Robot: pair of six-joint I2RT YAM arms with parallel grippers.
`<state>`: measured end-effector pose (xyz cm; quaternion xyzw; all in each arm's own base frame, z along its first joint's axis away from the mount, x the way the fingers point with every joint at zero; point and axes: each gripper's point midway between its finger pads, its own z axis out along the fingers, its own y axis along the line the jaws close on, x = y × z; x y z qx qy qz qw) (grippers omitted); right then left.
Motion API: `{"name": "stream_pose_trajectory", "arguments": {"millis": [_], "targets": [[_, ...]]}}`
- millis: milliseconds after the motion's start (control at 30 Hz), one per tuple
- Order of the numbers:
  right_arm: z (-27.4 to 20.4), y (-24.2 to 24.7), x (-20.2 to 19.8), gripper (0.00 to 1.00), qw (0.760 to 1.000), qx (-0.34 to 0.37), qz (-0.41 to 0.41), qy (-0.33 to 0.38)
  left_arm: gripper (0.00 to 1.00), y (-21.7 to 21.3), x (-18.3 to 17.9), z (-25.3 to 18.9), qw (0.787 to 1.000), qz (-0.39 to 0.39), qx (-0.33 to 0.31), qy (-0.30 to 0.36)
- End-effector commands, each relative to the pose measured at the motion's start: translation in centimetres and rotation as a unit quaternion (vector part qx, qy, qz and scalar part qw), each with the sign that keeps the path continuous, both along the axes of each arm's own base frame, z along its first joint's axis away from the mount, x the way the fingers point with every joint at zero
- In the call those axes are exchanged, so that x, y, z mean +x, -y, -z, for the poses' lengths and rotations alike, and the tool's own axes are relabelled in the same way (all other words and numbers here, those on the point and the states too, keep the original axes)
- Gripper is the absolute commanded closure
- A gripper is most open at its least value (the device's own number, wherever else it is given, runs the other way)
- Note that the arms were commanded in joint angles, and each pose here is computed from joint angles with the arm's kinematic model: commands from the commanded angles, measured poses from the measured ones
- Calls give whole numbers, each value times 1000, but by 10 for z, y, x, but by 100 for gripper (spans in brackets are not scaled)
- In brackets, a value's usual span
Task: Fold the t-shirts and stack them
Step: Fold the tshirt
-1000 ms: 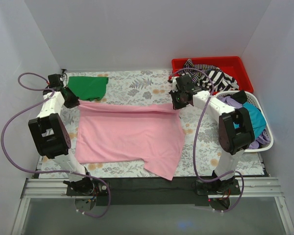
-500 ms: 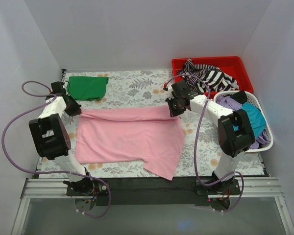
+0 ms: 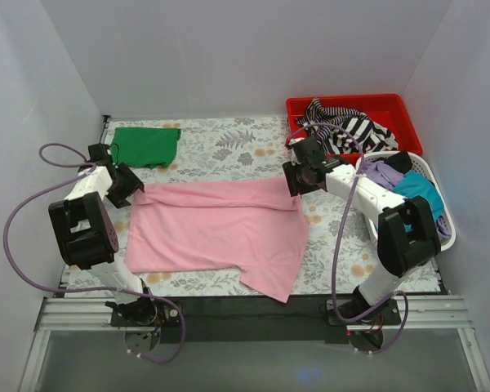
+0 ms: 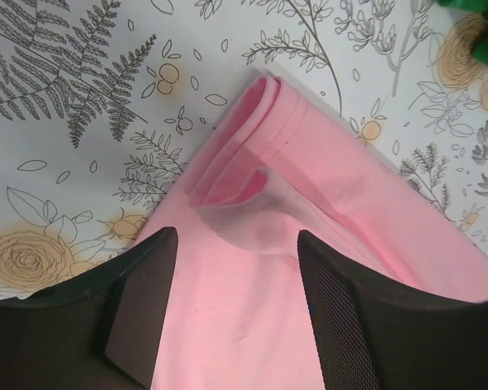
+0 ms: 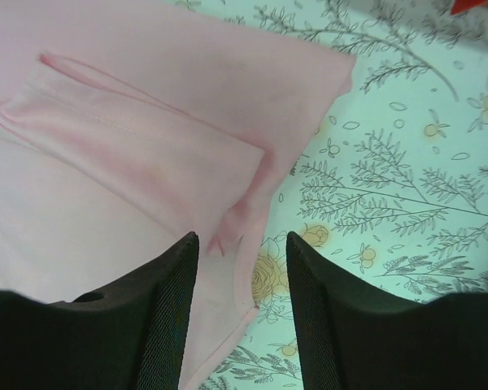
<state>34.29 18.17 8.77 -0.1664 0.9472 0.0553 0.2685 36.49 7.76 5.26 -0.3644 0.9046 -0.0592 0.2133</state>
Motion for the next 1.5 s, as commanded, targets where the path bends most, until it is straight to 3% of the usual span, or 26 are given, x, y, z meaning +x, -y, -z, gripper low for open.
{"name": "stream_pose_trajectory", "arguments": {"millis": [0, 133, 333, 667, 767, 867, 900, 933, 1467], "targets": [[-43, -2, 22, 46, 997, 21, 26, 71, 40, -17, 20, -52, 997, -22, 38, 63], [-46, -17, 32, 46, 997, 38, 7, 67, 40, -9, 37, -74, 993, -10, 20, 117], [-12, -28, 33, 46, 999, 35, -15, 21, 40, -1, 38, -43, 997, 7, -12, 81], [-4, -33, 29, 48, 999, 47, -23, 6, 44, 2, 36, -6, 998, 8, -27, 50], [-3, -33, 27, 48, 999, 49, -22, 4, 54, 1, 34, -7, 999, 8, -23, 48], [1, -34, 24, 49, 998, 52, -24, -1, 82, 2, 30, -6, 999, 8, -22, 46], [1, -35, 24, 49, 998, 54, -25, -2, 96, 1, 28, -7, 999, 7, -20, 45], [2, -35, 22, 50, 998, 55, -24, -4, 99, 1, 28, -7, 999, 7, -18, 46], [10, -33, -7, 50, 996, 71, -43, -30, 100, 1, -8, -36, 999, 2, 12, 43]]}}
